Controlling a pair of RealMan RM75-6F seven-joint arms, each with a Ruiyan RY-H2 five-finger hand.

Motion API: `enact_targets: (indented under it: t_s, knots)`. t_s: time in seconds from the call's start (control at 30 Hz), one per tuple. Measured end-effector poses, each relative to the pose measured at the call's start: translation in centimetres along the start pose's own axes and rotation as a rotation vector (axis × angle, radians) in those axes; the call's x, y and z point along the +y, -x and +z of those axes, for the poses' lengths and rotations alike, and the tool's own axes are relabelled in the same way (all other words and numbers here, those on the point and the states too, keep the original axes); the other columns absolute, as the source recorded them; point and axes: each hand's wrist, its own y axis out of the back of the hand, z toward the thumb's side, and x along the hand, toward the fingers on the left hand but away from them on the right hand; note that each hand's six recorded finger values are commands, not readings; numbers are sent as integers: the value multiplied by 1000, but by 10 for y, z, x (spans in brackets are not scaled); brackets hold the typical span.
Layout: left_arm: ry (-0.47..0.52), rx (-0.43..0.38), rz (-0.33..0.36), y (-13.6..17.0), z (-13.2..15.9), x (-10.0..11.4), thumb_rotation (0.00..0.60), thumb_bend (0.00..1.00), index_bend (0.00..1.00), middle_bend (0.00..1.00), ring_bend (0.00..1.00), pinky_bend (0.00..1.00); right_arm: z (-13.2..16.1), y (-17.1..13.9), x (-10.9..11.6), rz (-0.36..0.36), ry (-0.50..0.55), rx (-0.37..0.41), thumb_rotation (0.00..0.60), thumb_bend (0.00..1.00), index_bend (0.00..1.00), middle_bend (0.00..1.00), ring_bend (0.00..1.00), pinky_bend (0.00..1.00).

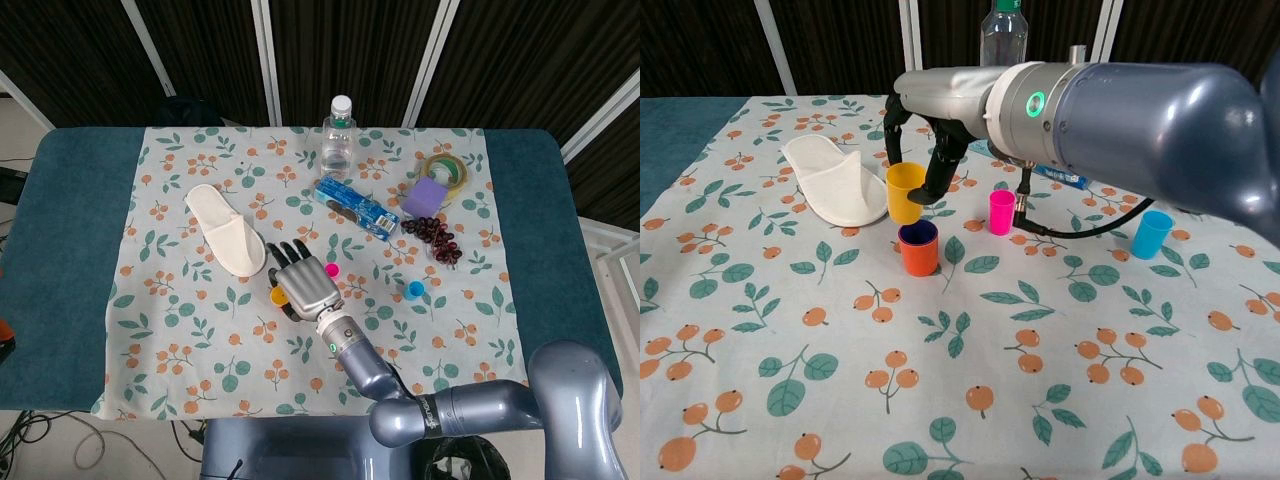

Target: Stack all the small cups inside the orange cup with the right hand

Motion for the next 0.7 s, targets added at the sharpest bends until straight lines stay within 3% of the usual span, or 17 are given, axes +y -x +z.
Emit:
enact_targets:
  t_s: [0.7]
  knots:
    - [0,1,-1,0,0,0,600,732,121,4,0,0,1,13,-15,-6,-21,-29,600,419,485,0,0,69]
